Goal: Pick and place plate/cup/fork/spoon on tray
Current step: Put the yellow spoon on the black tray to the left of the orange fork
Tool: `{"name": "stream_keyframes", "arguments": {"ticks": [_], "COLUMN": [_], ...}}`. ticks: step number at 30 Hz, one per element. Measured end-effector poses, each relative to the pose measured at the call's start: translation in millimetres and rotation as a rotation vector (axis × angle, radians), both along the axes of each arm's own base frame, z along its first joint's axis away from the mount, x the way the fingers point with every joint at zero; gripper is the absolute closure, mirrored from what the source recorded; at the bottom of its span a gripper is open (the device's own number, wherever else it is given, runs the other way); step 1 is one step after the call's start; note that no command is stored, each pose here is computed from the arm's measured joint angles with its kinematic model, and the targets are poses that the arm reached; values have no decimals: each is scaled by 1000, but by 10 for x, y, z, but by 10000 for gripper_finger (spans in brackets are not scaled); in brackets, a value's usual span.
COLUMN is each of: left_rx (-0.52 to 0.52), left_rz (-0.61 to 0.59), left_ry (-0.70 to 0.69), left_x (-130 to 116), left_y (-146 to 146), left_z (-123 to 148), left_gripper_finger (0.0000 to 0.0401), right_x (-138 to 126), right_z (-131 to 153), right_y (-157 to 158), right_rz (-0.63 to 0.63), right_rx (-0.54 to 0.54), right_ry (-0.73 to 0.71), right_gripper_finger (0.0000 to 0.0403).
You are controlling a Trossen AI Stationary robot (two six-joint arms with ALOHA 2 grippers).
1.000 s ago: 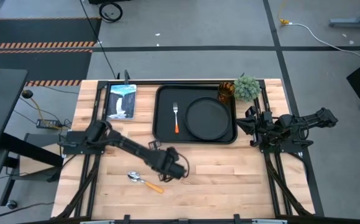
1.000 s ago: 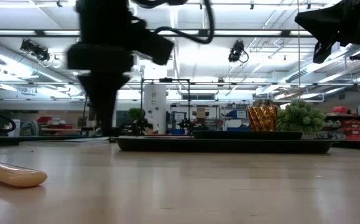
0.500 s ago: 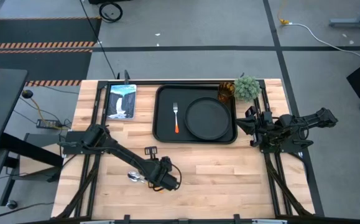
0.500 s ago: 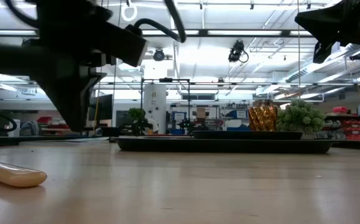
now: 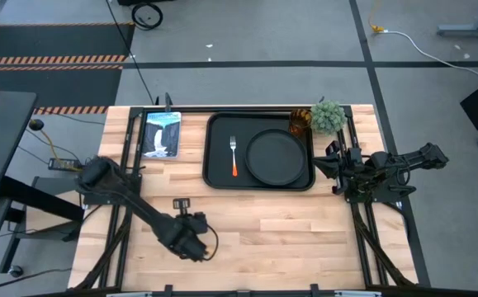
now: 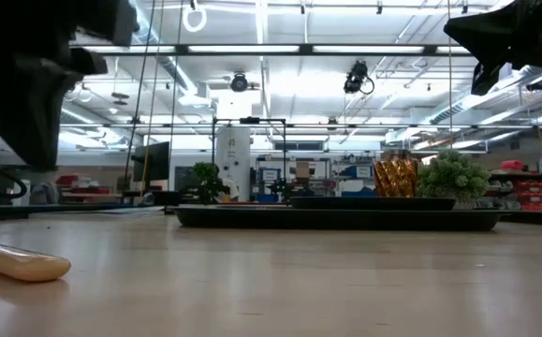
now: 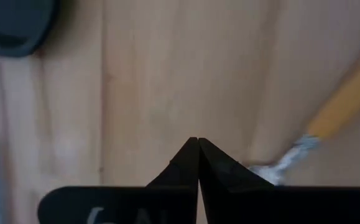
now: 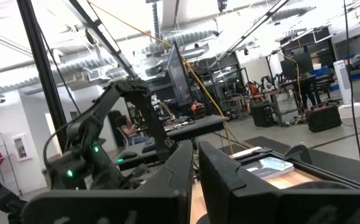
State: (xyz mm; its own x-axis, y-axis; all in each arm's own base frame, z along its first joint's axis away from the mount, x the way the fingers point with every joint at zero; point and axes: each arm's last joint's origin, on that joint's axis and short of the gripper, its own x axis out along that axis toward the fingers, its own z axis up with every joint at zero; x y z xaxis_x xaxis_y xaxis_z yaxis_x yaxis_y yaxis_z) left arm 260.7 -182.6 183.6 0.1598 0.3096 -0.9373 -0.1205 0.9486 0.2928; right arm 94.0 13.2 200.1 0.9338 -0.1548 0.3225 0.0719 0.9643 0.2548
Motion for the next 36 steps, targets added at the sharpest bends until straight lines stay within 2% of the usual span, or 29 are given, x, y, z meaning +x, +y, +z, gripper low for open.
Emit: {"name": "stream_keyframes", "arguments": {"ticks": [5, 12, 18, 22, 29, 36], "left_rx": [-83, -113, -227, -271, -261, -238], "left_rz": [-18, -172, -192, -226, -322, -421], "left_ry": [-109, -123, -18, 25, 83, 114], "left_x": [7, 84, 146, 192, 199, 192], "left_y": [-58, -169, -195, -200, -230, -264], "left_z": [116, 35, -126, -215, -337, -398], "left_gripper_finger": [377, 327, 259, 232, 233, 261], "right_x": [0, 0, 0, 0, 0, 0], "right_z": [0, 0, 0, 0, 2, 2], "right_y": [0, 0, 0, 0, 0, 0], "right_rz": [0, 0, 0, 0, 0, 0], "right_rx": [0, 0, 0, 0, 0, 0], "right_ry": [1, 1, 1, 1, -1, 0], "right_gripper_finger": [369, 369, 369, 369, 369, 369]}}
